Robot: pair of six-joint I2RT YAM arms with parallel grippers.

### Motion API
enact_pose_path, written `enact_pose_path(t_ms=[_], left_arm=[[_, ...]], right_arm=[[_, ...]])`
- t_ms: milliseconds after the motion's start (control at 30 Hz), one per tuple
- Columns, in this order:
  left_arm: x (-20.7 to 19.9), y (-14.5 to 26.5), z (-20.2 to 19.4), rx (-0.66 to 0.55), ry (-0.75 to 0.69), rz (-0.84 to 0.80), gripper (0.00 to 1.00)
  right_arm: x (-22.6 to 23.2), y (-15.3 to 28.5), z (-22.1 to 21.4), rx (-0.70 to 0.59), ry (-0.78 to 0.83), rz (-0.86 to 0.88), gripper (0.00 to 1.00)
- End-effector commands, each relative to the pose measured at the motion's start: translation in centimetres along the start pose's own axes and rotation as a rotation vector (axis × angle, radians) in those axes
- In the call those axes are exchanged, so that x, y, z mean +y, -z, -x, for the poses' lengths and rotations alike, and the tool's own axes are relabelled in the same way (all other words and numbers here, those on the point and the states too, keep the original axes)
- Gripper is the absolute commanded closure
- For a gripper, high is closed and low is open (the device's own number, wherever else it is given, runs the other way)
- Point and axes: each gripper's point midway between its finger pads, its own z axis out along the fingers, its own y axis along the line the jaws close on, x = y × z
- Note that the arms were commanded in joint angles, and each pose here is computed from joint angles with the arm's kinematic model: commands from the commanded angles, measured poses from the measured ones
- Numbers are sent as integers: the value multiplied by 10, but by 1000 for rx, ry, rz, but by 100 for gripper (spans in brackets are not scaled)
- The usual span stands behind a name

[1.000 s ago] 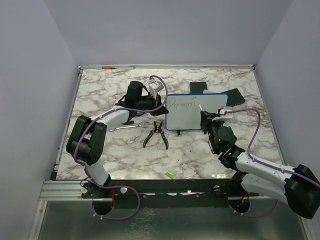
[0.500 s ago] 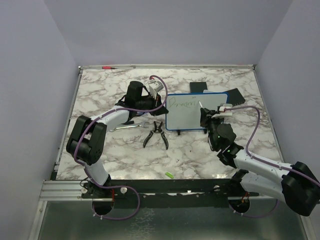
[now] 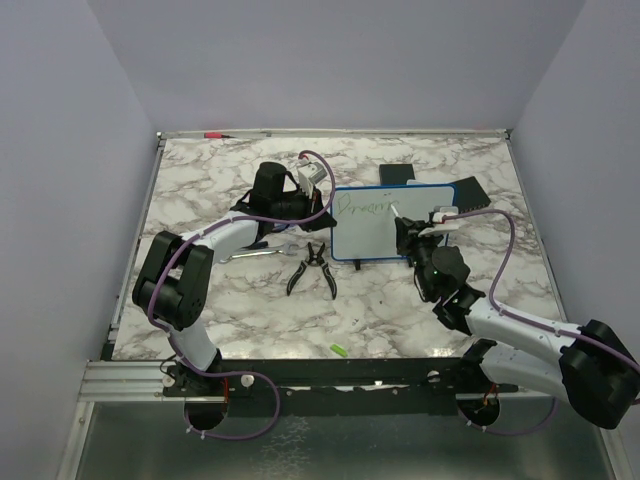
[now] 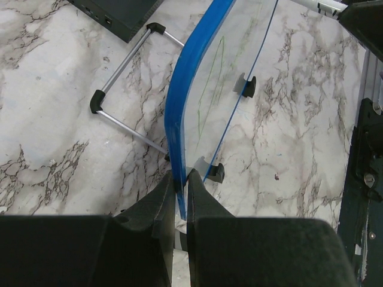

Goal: Write a sentence on the whiteboard

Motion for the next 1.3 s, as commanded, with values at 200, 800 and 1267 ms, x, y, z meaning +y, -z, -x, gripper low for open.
enact_pose_path(t_ms=[200, 800, 1267], left_arm=[[0, -3, -12, 47, -5, 29, 100], [0, -3, -12, 49, -8, 32, 100], [0, -2, -12, 48, -9, 32, 100]], right_arm=[[-22, 8, -14, 39, -19, -96, 99], [-37, 15, -19, 49, -16, -156, 99], [-32, 21, -34, 88, -14, -107, 99]])
